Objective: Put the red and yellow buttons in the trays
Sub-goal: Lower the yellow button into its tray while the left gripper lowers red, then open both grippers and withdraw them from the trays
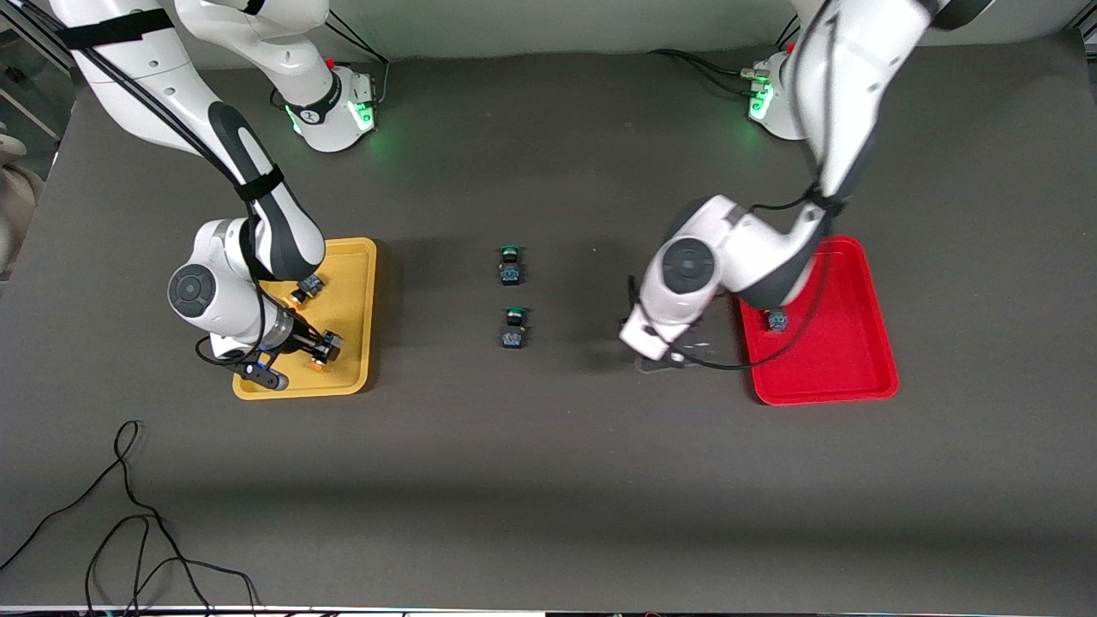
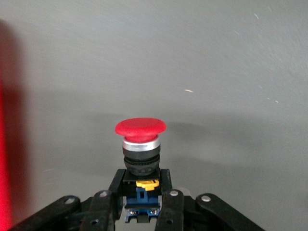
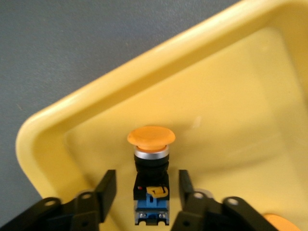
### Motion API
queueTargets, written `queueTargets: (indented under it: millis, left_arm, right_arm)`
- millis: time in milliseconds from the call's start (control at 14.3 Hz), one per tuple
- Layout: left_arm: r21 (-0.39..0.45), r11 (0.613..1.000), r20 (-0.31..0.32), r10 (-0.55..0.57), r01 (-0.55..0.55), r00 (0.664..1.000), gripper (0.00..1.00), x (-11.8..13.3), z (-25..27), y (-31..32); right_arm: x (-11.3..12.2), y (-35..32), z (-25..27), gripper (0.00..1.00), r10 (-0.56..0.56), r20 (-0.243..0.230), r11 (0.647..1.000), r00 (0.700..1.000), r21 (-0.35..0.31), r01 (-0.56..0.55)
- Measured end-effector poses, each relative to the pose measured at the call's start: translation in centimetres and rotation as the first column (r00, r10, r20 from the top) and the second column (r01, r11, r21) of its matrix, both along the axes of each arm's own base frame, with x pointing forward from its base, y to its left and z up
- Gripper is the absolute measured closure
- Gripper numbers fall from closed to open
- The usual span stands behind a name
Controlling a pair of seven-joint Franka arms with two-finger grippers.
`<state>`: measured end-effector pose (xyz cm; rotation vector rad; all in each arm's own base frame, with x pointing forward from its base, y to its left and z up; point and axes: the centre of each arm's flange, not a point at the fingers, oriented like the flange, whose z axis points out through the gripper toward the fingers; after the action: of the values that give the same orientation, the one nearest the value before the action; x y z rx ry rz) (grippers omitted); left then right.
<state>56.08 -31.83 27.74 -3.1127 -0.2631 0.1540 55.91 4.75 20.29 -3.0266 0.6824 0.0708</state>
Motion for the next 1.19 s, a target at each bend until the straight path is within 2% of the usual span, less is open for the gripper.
queueTargets:
  millis: [210, 280, 419, 559, 769, 909, 1048, 1188]
  left_arm:
    - [0.010, 0.998, -0.081, -0.063, 0.064, 0.995, 0.67, 1.8, 4.4, 10.6]
    - [0.009, 0.997, -0.102, -0.078, 0.080, 0.992, 0.67, 2.1, 4.6, 14.6]
    - [0.002, 0.994, -0.135, -0.107, 0.109, 0.985, 0.67, 2.1, 3.6, 21.8]
    - [-0.001, 0.991, -0.157, -0.136, 0.137, 0.978, 0.67, 1.9, 1.6, 27.2]
    - [0.009, 0.985, -0.141, -0.168, 0.171, 0.976, 0.67, 0.7, -3.2, 30.3]
    - [0.005, 0.983, -0.143, -0.182, 0.184, 0.973, 0.67, -0.7, -6.6, 31.1]
    - [0.002, 0.983, -0.155, -0.182, 0.184, 0.971, 0.52, -1.2, -7.6, 31.4]
    - [0.011, 0.982, -0.175, -0.182, 0.187, 0.968, 0.30, -1.0, -6.7, 31.5]
  right_arm:
    - [0.6, 0.1, 1.7, 0.03, 0.002, 0.022, 1.000, 1.000, 0.004, -0.002]
    - [0.9, 0.3, 3.0, 0.00, 0.004, 0.022, 1.000, 1.000, 0.007, -0.005]
    - [1.6, 0.7, 7.6, 0.00, 0.014, 0.023, 1.000, 1.000, 0.017, -0.014]
    - [1.9, 1.2, 13.4, 0.00, 0.031, 0.044, 0.999, 0.999, 0.028, -0.032]
    - [1.3, 1.8, 22.3, 0.00, 0.084, 0.086, 0.995, 0.993, 0.038, -0.088]
    - [0.7, 1.5, 27.6, 0.00, 0.183, 0.119, 0.981, 0.976, 0.034, -0.188]
    - [-0.3, 0.5, 31.8, 0.00, 0.250, 0.120, 0.967, 0.961, 0.030, -0.255]
    - [-1.3, -0.8, 35.4, 0.00, 0.301, 0.136, 0.953, 0.944, 0.001, -0.304]
